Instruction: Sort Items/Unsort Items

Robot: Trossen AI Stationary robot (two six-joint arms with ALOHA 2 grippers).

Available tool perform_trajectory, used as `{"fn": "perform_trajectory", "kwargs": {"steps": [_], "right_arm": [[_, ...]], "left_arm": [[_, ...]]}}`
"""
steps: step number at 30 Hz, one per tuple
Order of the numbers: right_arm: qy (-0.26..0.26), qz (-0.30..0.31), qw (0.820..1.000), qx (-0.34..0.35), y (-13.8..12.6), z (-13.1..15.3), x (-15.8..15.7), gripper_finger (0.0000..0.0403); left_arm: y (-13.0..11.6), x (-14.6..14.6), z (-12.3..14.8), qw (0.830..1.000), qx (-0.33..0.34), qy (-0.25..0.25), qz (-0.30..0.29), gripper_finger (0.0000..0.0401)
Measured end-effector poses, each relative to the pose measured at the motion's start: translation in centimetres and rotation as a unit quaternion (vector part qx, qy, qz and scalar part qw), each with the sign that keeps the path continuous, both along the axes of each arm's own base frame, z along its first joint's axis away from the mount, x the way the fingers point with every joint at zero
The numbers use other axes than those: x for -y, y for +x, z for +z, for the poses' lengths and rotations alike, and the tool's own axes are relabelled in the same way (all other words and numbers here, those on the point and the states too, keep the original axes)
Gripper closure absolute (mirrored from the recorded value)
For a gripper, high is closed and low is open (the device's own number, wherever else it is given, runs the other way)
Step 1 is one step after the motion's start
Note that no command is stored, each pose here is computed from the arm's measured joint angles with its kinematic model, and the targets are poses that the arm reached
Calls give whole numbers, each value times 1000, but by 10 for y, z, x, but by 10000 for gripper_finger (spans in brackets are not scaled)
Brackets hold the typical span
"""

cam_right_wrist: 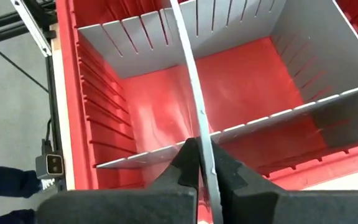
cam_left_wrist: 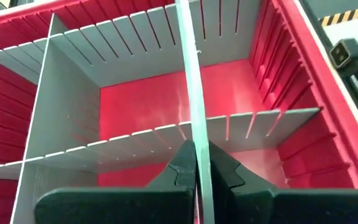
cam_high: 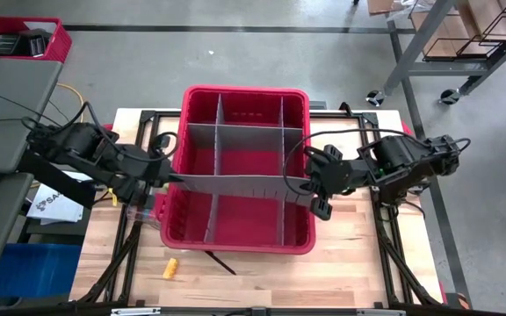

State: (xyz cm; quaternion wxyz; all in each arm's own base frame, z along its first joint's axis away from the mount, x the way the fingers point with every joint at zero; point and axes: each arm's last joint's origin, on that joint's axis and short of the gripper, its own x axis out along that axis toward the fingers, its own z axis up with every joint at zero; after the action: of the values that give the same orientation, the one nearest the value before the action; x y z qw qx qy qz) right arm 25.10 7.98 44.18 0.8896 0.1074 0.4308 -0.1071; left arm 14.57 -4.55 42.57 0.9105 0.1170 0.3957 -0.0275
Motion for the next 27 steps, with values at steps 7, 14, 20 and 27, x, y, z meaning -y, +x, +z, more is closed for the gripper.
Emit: {"fn": "perform_trajectory", "kwargs": {"steps": [7,14,20,27], "right_arm": [[-8,8,1000,-8,1,-3,-1,403],[-39,21,999,-31,8,-21,-1,403],[-49,38,998,-24,12,-21,5,403],[-47,63,996,-43,14,-22,14,403]], "left_arm": [[7,3,-3,1000,-14,2,0,400],[4,3,0,999,0,-34,1,400],[-1,1,1,1000,3,-29,1,400],[0,2,1,999,0,-41,-3,400]]}}
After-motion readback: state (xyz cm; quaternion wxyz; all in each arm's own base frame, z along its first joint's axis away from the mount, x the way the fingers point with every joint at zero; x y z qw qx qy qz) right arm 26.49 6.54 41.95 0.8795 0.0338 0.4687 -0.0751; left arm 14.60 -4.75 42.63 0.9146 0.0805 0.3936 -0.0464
